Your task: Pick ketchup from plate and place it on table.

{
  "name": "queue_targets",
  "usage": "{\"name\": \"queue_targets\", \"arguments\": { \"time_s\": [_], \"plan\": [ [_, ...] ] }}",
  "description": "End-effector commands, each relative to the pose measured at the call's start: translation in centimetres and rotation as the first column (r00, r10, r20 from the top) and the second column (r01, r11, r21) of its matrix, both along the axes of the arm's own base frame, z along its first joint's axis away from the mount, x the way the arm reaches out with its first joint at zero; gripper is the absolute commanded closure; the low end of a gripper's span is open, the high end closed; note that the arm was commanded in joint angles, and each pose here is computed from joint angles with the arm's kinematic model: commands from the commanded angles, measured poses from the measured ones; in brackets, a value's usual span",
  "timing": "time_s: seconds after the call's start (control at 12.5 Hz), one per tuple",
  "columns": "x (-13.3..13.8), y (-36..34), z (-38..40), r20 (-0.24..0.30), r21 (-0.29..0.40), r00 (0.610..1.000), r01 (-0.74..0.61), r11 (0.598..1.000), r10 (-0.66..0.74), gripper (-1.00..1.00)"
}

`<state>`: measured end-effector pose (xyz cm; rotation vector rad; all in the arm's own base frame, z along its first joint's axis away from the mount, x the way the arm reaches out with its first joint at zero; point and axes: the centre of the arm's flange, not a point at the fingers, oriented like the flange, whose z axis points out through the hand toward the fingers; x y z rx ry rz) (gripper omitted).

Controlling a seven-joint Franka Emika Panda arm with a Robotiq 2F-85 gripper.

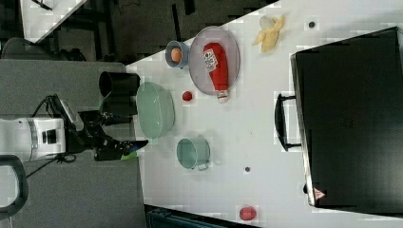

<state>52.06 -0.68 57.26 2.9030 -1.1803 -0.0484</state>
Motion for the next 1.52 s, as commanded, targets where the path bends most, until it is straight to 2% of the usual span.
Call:
{"name": "queue_targets", "arguments": {
  "time_s": [0.08, 0.32, 0.48, 0.8, 1.04, 1.12, 1.36, 1.52],
  "plan": [
    [2.1, 0.7, -4.1, -0.048, 0.013, 0.999, 0.027, 1.0, -0.026, -1.0],
    [4.6, 2.4, -8.5, -0.057, 0.025, 0.998, -0.039, 0.999, 0.041, -1.0],
    [6.1, 3.4, -11.7, -0.062, 0.042, 0.985, -0.156, 0.987, 0.158, -1.0],
    [8.9, 3.7, -18.4, -0.04, 0.076, 0.905, -0.421, 0.904, 0.424, -1.0],
    [11.0, 3.7, -22.9, -0.001, 0.06, 0.828, -0.56, 0.826, 0.561, -1.0],
    [11.4, 3.7, -24.5, -0.005, 0.056, 0.807, -0.589, 0.806, 0.59, -1.0],
    [12.9, 4.6, -29.2, -0.01, 0.04, 0.78, -0.625, 0.779, 0.626, -1.0],
    [14.0, 5.4, -31.8, 0.013, 0.022, 0.768, -0.641, 0.767, 0.641, -1.0]
  ]
}}
